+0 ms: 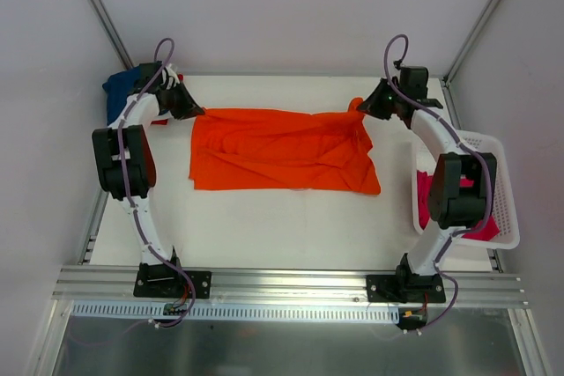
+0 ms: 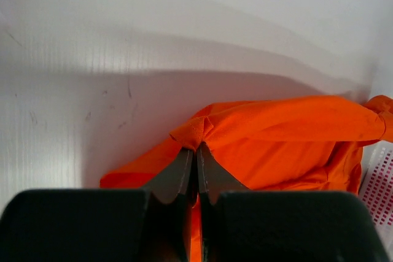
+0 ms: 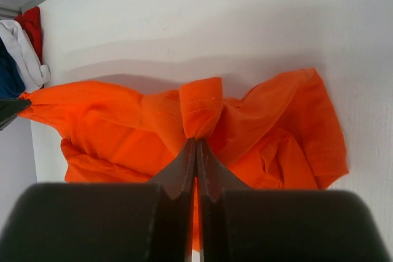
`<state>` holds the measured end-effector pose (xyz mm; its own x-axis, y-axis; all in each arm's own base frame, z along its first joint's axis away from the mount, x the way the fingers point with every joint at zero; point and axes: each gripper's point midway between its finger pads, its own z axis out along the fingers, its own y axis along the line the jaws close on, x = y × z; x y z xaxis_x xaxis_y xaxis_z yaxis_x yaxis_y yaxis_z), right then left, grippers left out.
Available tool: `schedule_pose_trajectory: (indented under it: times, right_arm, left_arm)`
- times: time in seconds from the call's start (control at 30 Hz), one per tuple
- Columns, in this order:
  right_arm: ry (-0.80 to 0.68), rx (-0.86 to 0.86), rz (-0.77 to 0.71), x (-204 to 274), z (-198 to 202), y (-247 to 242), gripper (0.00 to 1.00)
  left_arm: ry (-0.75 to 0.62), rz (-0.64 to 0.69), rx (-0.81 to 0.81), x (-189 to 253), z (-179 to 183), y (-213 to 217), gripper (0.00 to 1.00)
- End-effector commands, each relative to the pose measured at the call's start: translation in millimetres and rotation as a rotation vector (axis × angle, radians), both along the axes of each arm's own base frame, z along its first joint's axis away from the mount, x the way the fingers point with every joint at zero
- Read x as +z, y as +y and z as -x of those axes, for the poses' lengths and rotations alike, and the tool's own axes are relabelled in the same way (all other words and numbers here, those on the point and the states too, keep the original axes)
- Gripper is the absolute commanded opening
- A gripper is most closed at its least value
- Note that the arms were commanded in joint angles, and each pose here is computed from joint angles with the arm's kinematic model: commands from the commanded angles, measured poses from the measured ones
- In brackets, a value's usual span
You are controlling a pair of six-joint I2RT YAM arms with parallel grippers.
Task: Fold and stack the t-shirts
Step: Fold the tshirt
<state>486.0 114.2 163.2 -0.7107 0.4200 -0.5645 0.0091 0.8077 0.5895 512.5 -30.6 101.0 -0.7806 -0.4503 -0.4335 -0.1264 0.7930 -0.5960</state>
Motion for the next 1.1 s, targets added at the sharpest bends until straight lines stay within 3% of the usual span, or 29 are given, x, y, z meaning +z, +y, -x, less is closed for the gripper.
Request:
schedule_pose_trajectory:
  times: [0.0,1.07]
  right_arm:
    - [-0.067,0.008,0.014,25.9,15.3,-2.8,0.01]
    - [-0.017,-0.021,0.054,-10.1,119.2,-6.8,0.01]
  left_arm:
    - [-0.056,-0.035,-0.014,27.9,12.9,-2.4,0.00]
    - [-0.009,-0.090,0.007,16.7,98.7,-3.3,0.00]
